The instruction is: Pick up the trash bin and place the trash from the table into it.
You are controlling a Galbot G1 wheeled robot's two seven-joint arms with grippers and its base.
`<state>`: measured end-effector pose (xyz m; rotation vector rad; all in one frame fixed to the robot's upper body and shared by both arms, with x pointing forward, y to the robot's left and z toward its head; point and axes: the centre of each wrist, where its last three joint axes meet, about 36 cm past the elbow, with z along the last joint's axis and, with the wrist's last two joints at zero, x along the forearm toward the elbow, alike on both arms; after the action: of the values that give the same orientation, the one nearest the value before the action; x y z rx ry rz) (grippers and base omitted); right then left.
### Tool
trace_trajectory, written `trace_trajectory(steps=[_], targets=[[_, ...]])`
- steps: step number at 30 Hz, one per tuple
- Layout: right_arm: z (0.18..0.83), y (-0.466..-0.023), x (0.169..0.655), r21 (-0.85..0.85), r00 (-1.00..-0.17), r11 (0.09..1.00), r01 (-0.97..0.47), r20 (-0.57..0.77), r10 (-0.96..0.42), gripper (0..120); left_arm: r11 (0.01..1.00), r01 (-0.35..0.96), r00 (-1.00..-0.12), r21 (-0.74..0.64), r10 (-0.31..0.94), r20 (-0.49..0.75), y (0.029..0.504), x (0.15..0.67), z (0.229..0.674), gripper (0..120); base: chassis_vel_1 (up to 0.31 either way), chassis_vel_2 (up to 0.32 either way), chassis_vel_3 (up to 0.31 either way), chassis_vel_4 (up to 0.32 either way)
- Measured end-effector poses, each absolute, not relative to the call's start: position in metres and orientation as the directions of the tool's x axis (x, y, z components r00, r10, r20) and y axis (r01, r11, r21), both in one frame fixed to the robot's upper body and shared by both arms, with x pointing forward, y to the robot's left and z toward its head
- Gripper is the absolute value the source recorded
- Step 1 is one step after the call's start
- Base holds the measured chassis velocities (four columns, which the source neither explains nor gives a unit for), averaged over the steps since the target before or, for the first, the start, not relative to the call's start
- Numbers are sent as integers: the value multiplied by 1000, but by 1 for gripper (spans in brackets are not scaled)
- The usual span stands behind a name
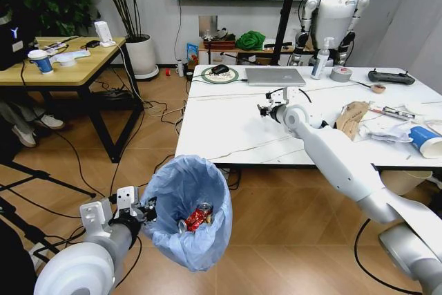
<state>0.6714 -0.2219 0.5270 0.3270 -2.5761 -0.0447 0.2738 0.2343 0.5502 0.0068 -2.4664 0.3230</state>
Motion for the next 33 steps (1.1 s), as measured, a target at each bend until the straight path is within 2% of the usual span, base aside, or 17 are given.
trace_trajectory(steps=[8, 13, 16, 20, 21, 25, 27, 33], targets=[[558, -211, 646, 126, -845, 957, -262, 449, -291, 0, 970, -84, -794, -227, 72, 604, 234, 274, 550, 0, 0, 0, 0, 0], [600, -196, 582, 178, -818, 887, -426, 344, -462, 0, 970, -86, -794, -227, 70, 603, 234, 274, 550, 0, 0, 0, 0, 0], [604, -192, 573, 182, -807, 873, -453, 332, -488, 0, 970, -86, -795, -227, 71, 603, 234, 274, 551, 0, 0, 0, 0, 0], [624, -168, 512, 217, -697, 744, -632, 263, -668, 0, 970, -83, -796, -228, 73, 601, 234, 275, 551, 0, 0, 0, 0, 0], [624, -168, 512, 217, -697, 744, -632, 263, -668, 0, 970, -83, -796, -228, 73, 601, 234, 275, 551, 0, 0, 0, 0, 0], [634, -153, 461, 212, -544, 576, -790, 193, -817, 0, 970, -81, -796, -229, 75, 600, 233, 275, 551, 0, 0, 0, 0, 0], [632, -150, 433, 216, -430, 461, -861, 178, -885, 0, 970, -82, -796, -230, 75, 601, 232, 275, 551, 0, 0, 0, 0, 0], [622, -148, 409, 226, -349, 387, -894, 190, -918, 0, 970, -79, -796, -231, 78, 600, 232, 275, 551, 0, 0, 0, 0, 0]])
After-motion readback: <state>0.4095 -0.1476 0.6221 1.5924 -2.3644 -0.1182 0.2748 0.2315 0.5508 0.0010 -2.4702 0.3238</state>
